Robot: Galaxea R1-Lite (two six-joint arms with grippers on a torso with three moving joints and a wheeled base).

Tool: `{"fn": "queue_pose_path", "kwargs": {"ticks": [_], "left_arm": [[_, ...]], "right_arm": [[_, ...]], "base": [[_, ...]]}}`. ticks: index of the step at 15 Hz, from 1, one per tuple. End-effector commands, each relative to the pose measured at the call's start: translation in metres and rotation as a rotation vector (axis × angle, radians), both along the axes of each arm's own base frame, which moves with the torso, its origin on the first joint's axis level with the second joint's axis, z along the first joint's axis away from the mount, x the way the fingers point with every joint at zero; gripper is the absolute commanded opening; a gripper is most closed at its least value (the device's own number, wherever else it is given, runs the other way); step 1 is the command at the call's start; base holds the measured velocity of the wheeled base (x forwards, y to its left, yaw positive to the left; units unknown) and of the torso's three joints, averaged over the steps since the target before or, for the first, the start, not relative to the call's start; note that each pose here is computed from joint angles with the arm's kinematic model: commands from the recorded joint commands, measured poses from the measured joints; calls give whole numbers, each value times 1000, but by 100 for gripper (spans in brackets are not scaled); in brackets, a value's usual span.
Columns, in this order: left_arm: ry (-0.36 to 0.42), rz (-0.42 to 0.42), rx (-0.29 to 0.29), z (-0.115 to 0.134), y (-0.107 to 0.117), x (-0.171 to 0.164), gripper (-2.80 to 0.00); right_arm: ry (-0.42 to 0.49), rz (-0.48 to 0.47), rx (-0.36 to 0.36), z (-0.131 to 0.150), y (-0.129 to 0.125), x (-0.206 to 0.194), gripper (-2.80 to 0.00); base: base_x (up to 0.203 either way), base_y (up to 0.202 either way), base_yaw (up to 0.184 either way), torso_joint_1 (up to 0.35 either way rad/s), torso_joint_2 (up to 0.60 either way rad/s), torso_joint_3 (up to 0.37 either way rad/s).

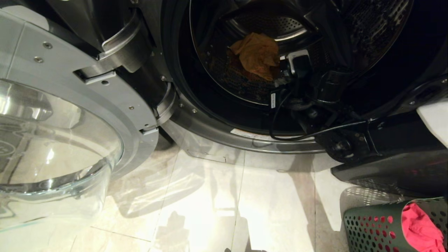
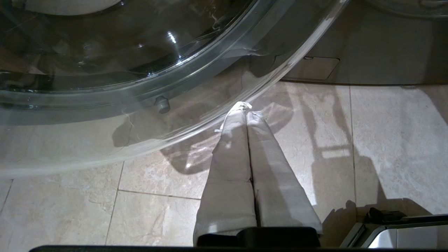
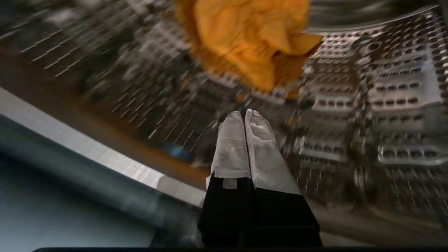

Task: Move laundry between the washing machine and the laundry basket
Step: Pick a cloth and place it into the basket

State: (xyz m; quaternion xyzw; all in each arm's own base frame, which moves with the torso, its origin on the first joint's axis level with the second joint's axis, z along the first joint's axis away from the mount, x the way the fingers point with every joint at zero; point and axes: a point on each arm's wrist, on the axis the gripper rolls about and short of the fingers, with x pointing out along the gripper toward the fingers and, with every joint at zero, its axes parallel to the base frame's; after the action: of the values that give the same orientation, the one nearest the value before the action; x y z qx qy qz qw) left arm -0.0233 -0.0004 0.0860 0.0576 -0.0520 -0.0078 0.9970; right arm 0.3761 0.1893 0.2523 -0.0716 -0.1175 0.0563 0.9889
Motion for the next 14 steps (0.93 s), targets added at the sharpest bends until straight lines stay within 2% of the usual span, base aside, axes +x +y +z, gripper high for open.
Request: {"fn": "queue_pose_path", "kwargs": {"ticks": [1,4,5,7,10,14], "left_arm": [[39,0,2,-11,0,3,-280],[39,0,2,-11,0,3,-280],[39,0,2,-11,0,3,-280],[39,0,4,-11,0,3,-280],[39,0,4,-11,0,3,-280],[39,0,4,-11,0,3,-280]], "right_arm": [[-26,-36,19,-4,0,32,-280],[-71,-66,77,18,2,59,-280],[-53,-71,95,21,2,66,-280],[61,-73,140,-1,1,79,-280],[55,-67,197,7,-3,76,-280],[25,-55,216,24,-6,67,-280]], "base": [[0,0,0,0,0,0],[0,0,0,0,0,0],[0,0,0,0,0,0],[0,0,0,0,0,0],[0,0,0,0,0,0],[0,0,0,0,0,0]]}}
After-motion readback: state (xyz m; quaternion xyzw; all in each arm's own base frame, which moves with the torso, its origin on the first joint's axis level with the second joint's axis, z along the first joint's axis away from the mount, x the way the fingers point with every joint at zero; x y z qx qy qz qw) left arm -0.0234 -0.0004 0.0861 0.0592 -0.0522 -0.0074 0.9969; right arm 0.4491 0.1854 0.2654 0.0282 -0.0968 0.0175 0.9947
